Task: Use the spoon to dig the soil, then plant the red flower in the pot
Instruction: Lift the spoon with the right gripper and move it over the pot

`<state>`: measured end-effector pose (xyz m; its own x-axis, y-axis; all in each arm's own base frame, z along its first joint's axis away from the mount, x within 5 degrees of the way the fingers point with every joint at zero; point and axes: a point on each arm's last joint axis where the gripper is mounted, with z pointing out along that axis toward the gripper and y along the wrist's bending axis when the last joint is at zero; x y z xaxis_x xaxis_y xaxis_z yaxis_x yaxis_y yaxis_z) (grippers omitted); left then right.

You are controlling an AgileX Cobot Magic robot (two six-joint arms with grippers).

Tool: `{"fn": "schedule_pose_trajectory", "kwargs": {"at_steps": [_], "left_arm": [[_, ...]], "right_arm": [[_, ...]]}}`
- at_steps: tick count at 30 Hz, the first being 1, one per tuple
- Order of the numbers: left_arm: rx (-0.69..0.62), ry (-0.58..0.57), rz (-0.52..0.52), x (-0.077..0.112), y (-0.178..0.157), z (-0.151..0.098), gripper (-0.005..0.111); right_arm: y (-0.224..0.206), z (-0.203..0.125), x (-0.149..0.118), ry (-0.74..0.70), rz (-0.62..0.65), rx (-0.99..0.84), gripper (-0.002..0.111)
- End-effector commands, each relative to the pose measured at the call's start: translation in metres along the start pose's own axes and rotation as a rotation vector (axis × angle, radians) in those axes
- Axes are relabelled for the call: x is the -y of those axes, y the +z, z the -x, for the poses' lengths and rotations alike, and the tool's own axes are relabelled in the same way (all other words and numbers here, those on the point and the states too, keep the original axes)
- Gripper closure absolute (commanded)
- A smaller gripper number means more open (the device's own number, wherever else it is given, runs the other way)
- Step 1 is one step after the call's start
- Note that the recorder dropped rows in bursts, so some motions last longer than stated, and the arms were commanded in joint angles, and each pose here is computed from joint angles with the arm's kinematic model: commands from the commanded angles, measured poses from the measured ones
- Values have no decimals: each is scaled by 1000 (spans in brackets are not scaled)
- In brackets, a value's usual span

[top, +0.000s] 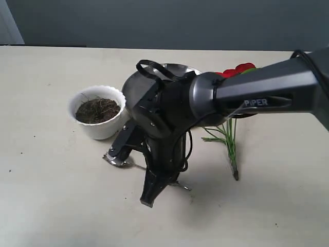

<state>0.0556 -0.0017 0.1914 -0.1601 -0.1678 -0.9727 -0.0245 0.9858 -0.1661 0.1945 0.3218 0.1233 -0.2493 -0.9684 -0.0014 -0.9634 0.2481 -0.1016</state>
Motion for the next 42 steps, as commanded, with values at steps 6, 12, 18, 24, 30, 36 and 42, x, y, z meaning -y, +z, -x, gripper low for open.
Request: {"fn": "schedule_pose_trajectory", "kwargs": {"at_steps": [6,12,18,24,30,36,42], "left_arm": [[13,1,-6,0,0,0,106],[13,1,-6,0,0,0,106],[13,1,-6,0,0,0,106],[13,1,-6,0,0,0,106],[13,1,-6,0,0,0,106],[13,1,-6,0,0,0,106],[13,1,-6,0,0,0,106]], "right_arm": [[-49,-6,-12,5,148,94,109],[-80,-12,-11,7,149,117,109],[-106,-6,-4,-10,121,138,109],[-135,-5,23,-111,-135,64,109],[-148,-5,43,-245,-350,23,109],[-152,4,50,-417,-455,72,109],[-161,17,62,-560,-659,148,109]]}}
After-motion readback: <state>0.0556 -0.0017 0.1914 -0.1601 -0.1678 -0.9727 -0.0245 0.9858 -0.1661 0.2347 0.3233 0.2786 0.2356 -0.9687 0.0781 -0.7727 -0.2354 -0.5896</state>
